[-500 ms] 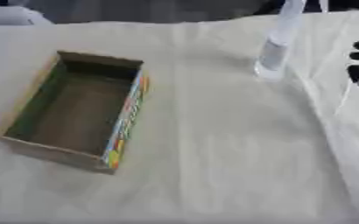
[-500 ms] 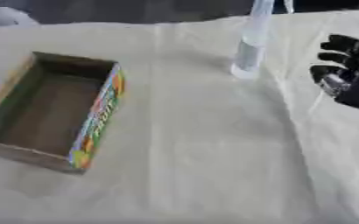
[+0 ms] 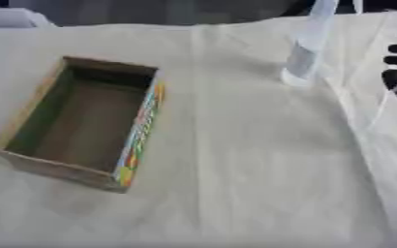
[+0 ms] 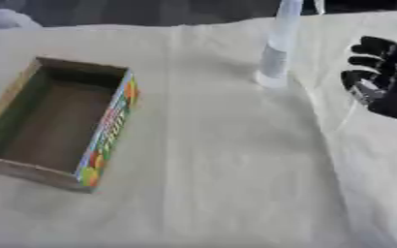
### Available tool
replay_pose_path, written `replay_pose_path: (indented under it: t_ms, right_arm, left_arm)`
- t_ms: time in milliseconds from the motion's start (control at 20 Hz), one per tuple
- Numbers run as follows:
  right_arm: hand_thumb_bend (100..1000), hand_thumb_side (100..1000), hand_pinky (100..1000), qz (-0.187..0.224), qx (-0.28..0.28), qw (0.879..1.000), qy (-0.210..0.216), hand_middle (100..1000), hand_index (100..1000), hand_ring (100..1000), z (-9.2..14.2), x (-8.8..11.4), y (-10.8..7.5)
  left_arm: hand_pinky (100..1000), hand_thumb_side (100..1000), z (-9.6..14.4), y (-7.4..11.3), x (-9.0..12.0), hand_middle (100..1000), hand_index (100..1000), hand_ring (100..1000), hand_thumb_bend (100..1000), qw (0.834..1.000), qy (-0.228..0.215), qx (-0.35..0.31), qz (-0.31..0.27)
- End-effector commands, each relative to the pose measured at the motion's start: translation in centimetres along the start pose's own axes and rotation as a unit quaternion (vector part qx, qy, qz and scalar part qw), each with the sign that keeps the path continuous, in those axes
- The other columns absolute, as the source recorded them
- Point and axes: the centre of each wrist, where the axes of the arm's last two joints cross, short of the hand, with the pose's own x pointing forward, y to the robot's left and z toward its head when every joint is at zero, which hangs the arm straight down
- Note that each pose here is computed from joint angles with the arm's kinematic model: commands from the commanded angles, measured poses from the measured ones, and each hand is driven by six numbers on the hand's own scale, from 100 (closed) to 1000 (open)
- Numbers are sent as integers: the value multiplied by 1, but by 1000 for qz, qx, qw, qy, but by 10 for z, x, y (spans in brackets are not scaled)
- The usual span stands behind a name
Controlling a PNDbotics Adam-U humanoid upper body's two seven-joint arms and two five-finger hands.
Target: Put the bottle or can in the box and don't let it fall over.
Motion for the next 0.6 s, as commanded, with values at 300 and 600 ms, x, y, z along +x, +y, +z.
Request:
replay_pose_path:
  t_ms: [300, 600]
  right_arm:
    - [277, 106, 847, 19, 10, 1000, 6, 822, 878, 869, -15, 6, -4]
    - [286, 124, 858, 22, 15, 999, 35, 823, 878, 873, -29, -6, -5]
  left_arm:
    - [783, 600, -6, 1, 11, 734, 821, 812, 754, 1000, -18, -6, -4]
    - [782, 599, -6, 1, 10, 733, 820, 811, 756, 1000, -18, -7, -3]
